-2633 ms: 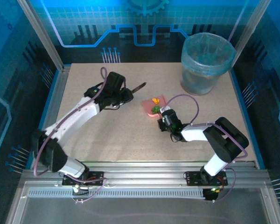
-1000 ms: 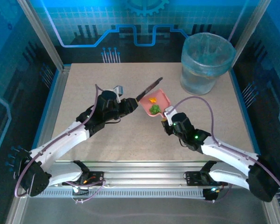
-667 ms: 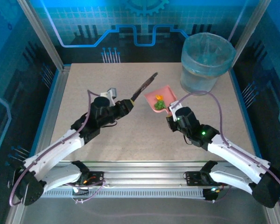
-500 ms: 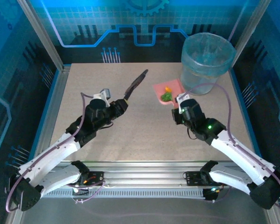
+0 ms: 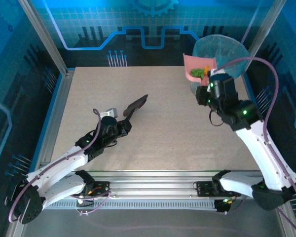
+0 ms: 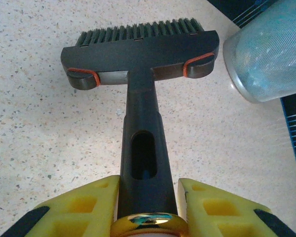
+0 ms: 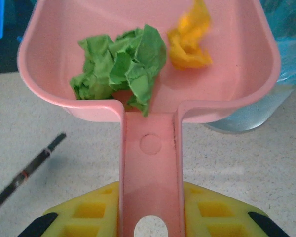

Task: Sweep away the paper scraps from the table

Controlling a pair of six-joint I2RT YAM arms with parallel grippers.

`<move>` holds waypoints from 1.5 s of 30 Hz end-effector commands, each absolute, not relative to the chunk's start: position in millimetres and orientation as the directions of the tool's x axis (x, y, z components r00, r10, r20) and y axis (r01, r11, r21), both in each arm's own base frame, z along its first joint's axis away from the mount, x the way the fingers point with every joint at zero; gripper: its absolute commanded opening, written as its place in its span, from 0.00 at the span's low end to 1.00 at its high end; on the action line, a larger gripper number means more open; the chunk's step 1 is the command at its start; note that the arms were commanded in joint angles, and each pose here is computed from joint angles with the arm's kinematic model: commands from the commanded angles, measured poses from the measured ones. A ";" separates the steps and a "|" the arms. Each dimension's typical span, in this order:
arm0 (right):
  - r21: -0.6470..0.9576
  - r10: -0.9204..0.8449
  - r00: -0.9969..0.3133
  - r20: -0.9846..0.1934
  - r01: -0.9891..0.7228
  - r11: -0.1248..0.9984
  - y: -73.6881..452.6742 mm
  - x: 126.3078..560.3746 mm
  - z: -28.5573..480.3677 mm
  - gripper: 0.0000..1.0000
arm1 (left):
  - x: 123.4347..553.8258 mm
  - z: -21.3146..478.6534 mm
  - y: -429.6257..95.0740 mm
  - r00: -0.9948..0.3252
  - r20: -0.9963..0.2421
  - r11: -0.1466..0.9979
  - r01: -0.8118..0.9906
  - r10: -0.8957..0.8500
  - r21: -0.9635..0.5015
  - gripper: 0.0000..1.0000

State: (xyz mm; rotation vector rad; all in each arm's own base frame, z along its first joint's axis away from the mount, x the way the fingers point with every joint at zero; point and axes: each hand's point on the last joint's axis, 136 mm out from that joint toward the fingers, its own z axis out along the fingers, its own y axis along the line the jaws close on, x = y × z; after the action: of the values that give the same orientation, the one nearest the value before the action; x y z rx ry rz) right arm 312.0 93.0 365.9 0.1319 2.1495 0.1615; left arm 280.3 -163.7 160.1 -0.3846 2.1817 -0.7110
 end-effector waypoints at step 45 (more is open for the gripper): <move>0.947 0.913 -0.403 0.067 0.314 0.070 45.1 497.1 440.2 0.00 | 285.8 151.4 -173.6 -0.578 -0.680 0.799 0.078 -0.452 -0.597 0.00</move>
State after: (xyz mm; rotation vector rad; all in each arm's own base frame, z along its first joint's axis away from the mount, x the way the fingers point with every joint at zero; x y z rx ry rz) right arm 510.6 39.0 389.9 1.3581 1.8602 1.2248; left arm 280.3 -171.2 139.2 -0.3013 2.1391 -0.7281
